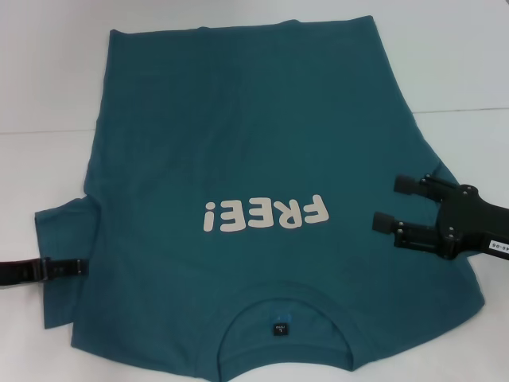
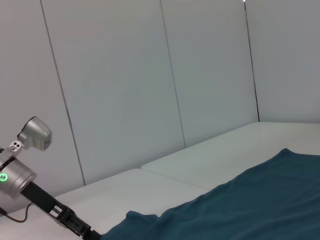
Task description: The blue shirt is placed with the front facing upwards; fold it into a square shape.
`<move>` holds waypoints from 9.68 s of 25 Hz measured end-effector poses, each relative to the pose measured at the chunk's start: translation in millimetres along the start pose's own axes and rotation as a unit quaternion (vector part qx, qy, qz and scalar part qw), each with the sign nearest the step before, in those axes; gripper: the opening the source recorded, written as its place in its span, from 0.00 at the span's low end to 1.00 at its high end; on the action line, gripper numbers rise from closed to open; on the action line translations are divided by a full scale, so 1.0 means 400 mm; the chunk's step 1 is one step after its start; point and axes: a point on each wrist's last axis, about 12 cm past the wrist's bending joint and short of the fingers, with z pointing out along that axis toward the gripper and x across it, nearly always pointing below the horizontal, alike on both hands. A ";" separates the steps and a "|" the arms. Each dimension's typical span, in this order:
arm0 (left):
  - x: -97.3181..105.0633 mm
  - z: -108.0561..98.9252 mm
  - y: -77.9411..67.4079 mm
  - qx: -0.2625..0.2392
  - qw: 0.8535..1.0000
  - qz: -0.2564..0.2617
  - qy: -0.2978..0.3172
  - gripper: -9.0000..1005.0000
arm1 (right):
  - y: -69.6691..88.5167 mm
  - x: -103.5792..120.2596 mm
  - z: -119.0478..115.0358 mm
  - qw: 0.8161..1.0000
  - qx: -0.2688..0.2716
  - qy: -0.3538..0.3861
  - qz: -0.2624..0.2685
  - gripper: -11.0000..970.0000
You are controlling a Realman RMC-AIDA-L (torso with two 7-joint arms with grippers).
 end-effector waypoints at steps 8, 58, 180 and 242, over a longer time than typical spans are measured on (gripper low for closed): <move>-0.008 0.015 -0.012 0.006 1.000 0.024 0.015 0.83 | -0.002 -0.001 0.003 1.000 0.002 0.002 -0.001 0.94; -0.094 -0.030 0.020 -0.026 0.994 0.109 0.000 0.07 | 0.008 -0.002 0.002 1.000 -0.009 -0.009 0.016 0.94; -0.208 0.026 -0.185 -0.033 0.996 0.073 -0.032 0.65 | 0.023 0.021 -0.004 0.999 -0.021 0.015 0.035 0.93; -0.046 0.078 -0.233 0.160 0.901 0.389 -0.110 0.86 | -0.107 -0.152 -0.172 0.928 0.192 0.072 0.312 0.93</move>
